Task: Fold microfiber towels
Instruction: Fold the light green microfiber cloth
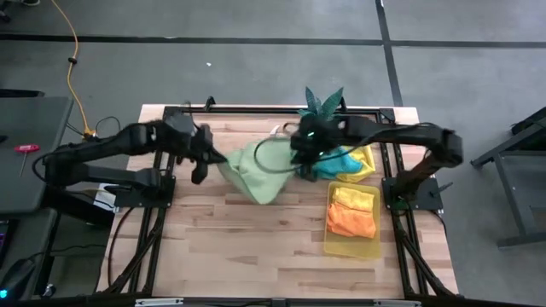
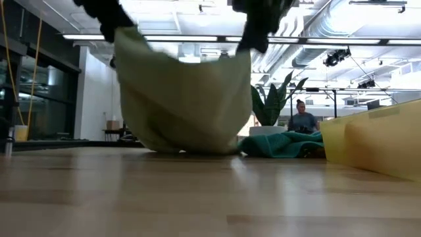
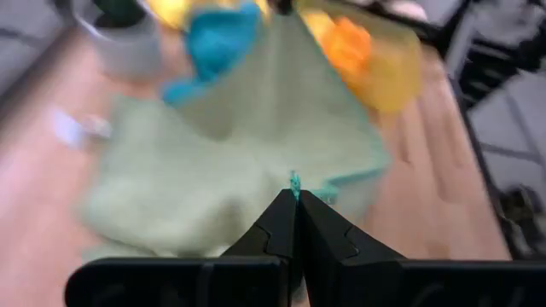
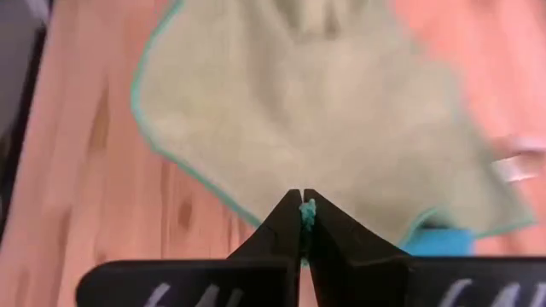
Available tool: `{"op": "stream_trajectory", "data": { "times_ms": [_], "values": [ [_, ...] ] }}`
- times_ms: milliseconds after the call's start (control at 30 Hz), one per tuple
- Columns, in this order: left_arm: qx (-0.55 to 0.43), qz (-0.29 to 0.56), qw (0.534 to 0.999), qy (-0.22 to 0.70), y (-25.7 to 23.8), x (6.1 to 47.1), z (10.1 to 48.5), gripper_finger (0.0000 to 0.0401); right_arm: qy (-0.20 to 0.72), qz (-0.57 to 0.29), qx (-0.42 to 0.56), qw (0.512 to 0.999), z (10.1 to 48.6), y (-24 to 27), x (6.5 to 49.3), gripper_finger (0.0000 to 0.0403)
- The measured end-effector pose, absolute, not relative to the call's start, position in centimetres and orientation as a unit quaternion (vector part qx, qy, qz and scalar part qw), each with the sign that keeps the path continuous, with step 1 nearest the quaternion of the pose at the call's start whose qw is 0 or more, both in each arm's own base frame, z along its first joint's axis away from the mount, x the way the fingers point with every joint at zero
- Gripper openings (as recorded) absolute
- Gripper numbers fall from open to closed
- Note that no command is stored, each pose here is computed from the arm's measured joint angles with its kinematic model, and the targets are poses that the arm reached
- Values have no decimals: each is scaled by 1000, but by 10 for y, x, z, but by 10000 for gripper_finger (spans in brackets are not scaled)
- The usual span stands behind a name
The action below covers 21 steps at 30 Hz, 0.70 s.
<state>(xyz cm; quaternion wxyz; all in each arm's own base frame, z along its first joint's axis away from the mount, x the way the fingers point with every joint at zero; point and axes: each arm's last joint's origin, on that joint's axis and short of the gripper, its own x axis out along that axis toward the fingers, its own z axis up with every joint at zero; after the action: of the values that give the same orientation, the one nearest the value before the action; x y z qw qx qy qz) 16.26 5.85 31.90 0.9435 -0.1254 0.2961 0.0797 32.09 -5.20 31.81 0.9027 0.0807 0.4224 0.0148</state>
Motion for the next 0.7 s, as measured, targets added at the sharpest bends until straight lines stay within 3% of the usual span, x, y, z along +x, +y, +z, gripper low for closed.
{"op": "stream_trajectory", "data": {
  "times_ms": [267,467,700],
  "values": [
    [-39,249,939,235,85,130,392,0,264,-117,90,953,392,-61,264,0],
    [25,331,915,229,96,110,417,0,200,-185,86,958,413,-71,242,0],
    [79,404,875,254,105,97,424,0,151,-201,89,964,419,-87,248,0]
  ]
}}
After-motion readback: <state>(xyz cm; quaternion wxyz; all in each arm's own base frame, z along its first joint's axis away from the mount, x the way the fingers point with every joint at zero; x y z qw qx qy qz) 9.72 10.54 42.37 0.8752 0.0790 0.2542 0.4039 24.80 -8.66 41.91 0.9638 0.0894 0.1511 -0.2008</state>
